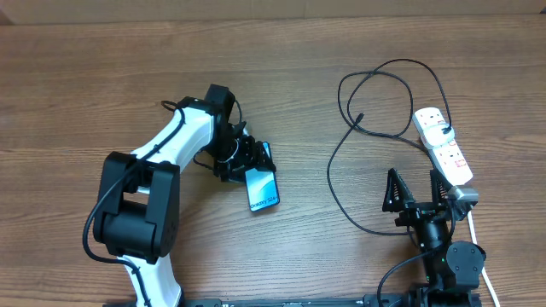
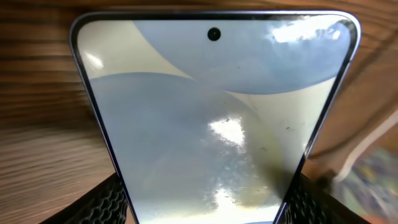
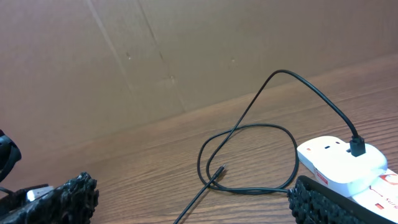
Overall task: Plug charger to phone and switch on socket
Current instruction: 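Lift the phone with the left gripper and tilt it upright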
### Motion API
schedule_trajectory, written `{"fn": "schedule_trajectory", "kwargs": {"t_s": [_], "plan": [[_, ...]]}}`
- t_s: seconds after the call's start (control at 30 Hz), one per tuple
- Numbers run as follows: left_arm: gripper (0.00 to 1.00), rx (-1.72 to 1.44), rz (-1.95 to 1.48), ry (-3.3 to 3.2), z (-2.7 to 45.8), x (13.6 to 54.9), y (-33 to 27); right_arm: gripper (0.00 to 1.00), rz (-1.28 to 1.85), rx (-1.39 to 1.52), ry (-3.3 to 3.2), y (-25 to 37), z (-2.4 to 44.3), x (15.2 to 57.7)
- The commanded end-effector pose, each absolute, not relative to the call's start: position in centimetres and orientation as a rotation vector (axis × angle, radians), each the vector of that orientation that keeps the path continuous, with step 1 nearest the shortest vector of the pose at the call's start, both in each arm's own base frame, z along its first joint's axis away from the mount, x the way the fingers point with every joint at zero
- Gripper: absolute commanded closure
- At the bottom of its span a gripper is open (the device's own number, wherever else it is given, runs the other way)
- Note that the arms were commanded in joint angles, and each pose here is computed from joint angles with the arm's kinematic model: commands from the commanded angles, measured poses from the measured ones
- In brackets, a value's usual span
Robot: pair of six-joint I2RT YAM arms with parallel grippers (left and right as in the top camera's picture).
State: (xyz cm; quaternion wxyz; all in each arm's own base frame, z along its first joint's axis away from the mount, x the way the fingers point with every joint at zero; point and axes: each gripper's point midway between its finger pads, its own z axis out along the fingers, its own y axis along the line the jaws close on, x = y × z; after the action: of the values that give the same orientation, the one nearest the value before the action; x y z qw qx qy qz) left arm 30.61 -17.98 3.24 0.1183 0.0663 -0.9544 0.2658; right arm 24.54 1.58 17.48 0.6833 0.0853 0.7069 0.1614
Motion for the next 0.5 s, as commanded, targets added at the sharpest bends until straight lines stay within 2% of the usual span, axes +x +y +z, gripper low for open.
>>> {"fn": "schedule_trajectory", "kwargs": {"t_s": [0.0,0.47], "plan": [[0.46,0.129,1.066,-2.692,5.8,31.3,-20.1,0.00,0.347,0.193,1.580,1.4,17.3,24.6],[0.44,0.100,1.751,-2.290,13.7,32.9,-22.8,0.00,0.347,0.193,1.580,1.4,17.3,24.6]]}}
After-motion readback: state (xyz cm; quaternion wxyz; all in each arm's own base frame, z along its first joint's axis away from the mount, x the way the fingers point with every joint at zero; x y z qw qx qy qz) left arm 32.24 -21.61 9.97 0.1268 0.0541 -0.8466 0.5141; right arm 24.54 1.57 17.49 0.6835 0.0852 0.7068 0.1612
